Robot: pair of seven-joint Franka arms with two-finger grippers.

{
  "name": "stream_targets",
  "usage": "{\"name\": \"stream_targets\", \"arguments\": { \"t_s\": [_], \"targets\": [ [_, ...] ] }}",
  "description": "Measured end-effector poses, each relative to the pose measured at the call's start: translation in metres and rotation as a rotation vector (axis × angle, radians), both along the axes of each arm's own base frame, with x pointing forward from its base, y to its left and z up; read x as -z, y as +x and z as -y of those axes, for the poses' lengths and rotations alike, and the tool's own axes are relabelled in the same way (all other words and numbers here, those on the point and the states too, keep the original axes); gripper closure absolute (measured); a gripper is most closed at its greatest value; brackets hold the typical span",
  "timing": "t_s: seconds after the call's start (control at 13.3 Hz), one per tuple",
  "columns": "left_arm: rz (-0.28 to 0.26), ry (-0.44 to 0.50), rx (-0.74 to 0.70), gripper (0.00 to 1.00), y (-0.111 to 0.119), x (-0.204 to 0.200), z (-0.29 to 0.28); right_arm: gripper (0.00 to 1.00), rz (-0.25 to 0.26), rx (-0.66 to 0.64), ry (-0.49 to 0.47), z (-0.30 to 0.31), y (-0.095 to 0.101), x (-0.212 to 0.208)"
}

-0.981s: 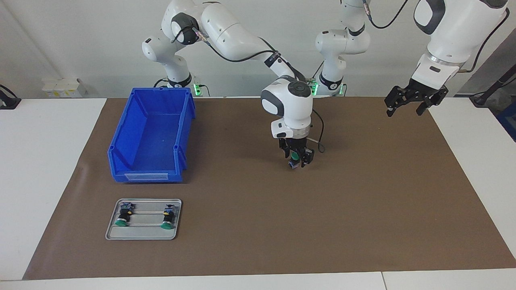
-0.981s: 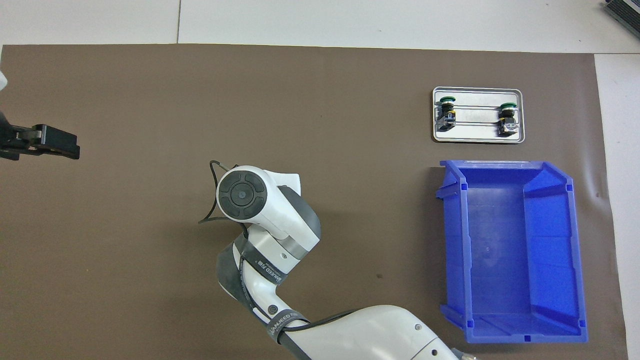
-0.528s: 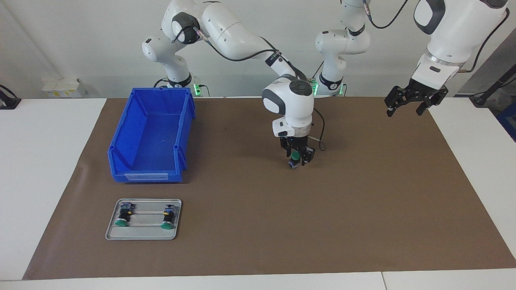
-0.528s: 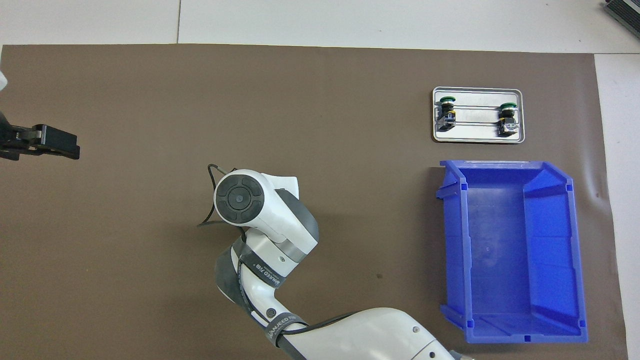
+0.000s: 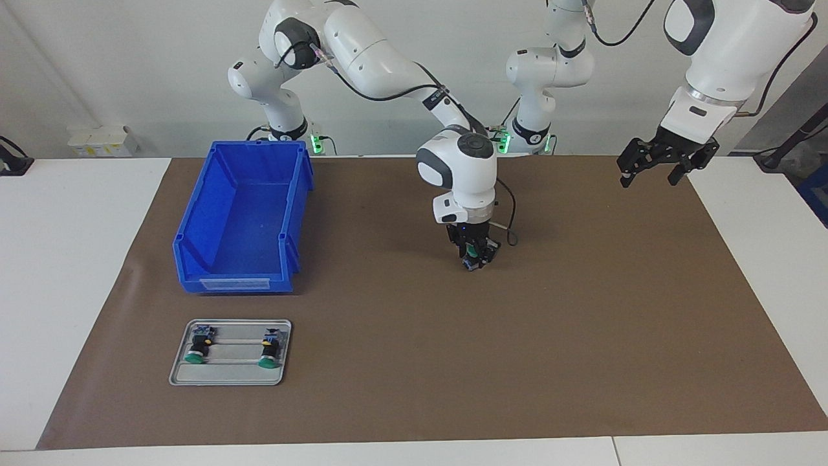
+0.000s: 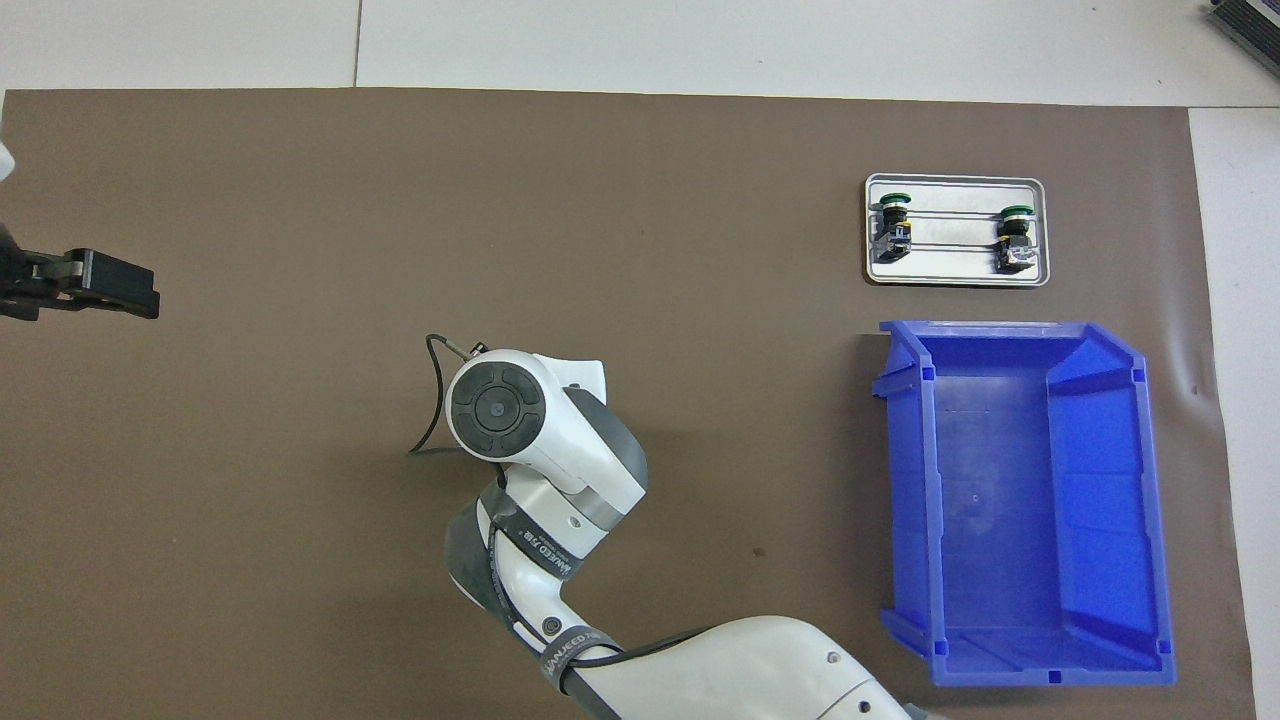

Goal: Place and press button with both arms
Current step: 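Carry the button with the right gripper over the blue bin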

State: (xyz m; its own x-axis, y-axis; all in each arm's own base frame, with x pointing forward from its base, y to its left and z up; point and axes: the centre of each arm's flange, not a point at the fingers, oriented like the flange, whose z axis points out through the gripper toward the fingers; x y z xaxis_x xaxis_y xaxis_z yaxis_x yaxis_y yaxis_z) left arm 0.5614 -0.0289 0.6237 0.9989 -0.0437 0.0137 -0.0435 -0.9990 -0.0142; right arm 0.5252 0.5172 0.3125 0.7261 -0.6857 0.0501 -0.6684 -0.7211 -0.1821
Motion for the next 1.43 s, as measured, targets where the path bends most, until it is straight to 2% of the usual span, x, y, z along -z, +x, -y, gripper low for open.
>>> {"name": "stream_targets", "arguments": {
  "t_s": [0.23, 0.38, 0.6, 0.83, 0.98, 1.21, 1.43],
  "targets": [
    [0.0, 0.0, 0.0, 0.0, 0.0, 0.0, 0.0, 0.65, 0.016, -0.009, 0.006, 0.007, 0.008, -0.011],
    [0.0, 0.0, 0.0, 0.0, 0.0, 0.0, 0.0, 0.65, 0.03, -0.06, -0.005, 0.016, 0.016, -0.017],
    [0.0, 0.0, 0.0, 0.0, 0.0, 0.0, 0.0, 0.65, 0.048, -0.181, -0.04, 0.058, 0.046, -0.055],
    [0.0, 0.0, 0.0, 0.0, 0.0, 0.0, 0.0, 0.65, 0.035, -0.32, -0.091, 0.147, 0.08, -0.132],
    [0.0, 0.0, 0.0, 0.0, 0.0, 0.0, 0.0, 0.65, 0.009, -0.402, -0.122, 0.214, 0.095, -0.169],
    [0.0, 0.0, 0.0, 0.0, 0.0, 0.0, 0.0, 0.65, -0.03, -0.525, -0.153, 0.309, 0.108, -0.202],
    [0.0, 0.0, 0.0, 0.0, 0.0, 0.0, 0.0, 0.65, -0.051, -0.649, -0.169, 0.401, 0.109, -0.205]
  ]
}}
